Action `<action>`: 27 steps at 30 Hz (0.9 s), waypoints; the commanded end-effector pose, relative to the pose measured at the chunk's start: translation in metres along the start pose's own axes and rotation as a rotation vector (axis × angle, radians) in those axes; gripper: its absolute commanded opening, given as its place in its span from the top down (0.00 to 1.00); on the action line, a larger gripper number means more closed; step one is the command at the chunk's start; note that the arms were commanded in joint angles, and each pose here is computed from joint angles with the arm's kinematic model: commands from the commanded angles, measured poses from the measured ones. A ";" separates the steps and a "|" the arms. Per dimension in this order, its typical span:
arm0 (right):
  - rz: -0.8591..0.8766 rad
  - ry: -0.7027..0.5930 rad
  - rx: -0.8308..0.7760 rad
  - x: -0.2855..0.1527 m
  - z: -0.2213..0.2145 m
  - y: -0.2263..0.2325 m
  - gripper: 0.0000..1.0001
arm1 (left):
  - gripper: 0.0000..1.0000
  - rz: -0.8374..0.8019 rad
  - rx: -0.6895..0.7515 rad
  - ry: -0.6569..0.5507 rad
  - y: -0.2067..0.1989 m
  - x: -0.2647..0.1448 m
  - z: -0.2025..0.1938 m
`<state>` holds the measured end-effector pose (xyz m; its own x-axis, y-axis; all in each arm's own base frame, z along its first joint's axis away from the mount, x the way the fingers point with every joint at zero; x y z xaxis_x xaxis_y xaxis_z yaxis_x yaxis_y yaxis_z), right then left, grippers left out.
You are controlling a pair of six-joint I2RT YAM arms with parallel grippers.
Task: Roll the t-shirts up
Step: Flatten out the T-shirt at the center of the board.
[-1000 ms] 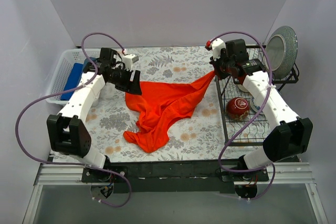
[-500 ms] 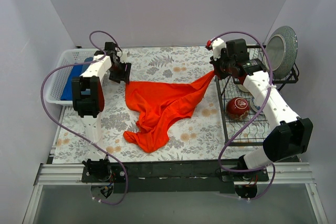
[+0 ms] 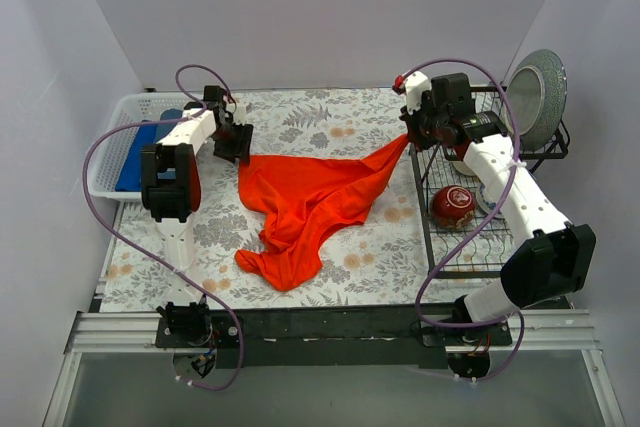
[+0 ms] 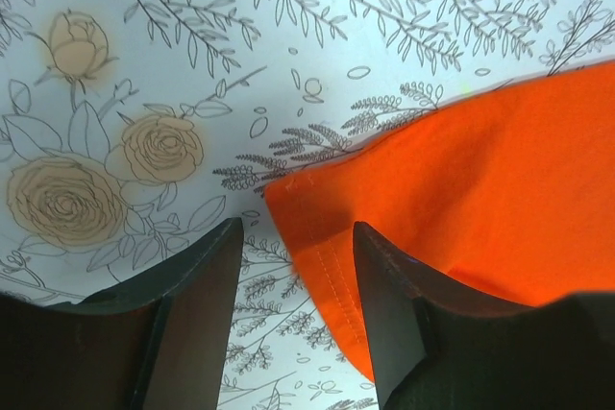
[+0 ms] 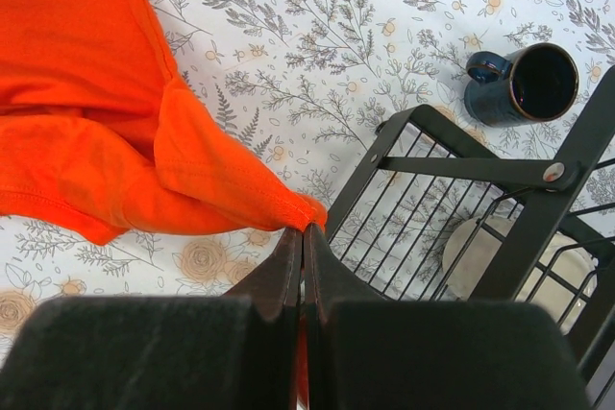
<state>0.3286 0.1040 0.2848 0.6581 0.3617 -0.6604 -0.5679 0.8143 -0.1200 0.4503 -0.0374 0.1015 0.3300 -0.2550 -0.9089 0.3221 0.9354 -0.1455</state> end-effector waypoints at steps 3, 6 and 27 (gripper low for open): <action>0.004 0.026 0.040 0.006 0.000 -0.005 0.99 | 0.52 0.002 0.030 -0.087 0.002 0.003 0.014; 0.010 0.032 0.043 0.008 -0.001 -0.004 0.99 | 0.53 0.005 0.028 -0.094 0.004 0.008 0.019; -0.184 -0.171 0.026 -0.001 0.086 -0.044 0.99 | 1.00 0.075 0.056 -0.606 0.007 -0.222 0.083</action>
<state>0.3716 0.1109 0.2899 0.6667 0.3117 -0.6770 -0.5218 0.8438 -0.1253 0.4835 -0.0321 0.1689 0.5072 -0.3248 -0.7983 0.3568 0.9223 -0.1485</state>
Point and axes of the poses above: each gripper's point midway between its finger pads, its own x axis out along the fingers, its own y axis along the line the jaws close on, z = x × y, the point moved 8 cm from there along -x, back along the fingers, and after that the axes turned 2 degrees about x, right-handed, at the moved point
